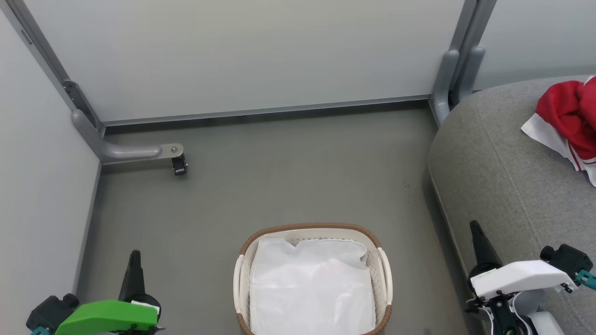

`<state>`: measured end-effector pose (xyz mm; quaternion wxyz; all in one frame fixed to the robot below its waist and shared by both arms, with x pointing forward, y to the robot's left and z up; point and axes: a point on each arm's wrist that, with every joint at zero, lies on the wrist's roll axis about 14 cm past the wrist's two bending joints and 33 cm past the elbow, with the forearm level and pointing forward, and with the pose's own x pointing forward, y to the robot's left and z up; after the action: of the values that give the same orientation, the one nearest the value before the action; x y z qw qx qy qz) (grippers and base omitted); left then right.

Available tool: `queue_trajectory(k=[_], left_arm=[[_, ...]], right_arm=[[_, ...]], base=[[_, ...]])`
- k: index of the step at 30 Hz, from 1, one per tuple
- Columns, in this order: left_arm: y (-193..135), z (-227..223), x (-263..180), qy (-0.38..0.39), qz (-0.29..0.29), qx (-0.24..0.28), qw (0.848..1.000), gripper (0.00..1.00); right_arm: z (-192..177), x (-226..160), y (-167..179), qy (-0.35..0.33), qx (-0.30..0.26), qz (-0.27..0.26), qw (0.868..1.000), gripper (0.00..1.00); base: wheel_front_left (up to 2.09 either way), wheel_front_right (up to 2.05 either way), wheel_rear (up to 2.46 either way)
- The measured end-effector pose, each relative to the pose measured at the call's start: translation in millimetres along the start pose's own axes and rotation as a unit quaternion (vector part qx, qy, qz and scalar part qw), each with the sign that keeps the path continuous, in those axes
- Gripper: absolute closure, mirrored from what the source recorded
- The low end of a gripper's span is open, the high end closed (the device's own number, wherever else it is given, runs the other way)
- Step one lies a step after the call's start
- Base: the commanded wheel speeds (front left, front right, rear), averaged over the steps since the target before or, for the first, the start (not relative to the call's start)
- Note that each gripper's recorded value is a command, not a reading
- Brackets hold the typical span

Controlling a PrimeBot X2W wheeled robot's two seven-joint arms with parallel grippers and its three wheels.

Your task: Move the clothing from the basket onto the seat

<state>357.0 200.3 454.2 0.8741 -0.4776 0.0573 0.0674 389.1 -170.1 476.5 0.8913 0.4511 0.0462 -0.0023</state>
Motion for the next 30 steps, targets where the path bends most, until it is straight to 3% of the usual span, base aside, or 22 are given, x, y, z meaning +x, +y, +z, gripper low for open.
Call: queue_trajectory(k=[30], left_arm=[[-18.4, 11.2, 11.7, 0.002, -0.028, -0.138, 0.990, 1.00]], right_arm=[[16.3, -1.7, -1.0, -0.012, 0.153, 0.001, 0.988, 1.00]], base=[[0.00, 0.00, 0.00]])
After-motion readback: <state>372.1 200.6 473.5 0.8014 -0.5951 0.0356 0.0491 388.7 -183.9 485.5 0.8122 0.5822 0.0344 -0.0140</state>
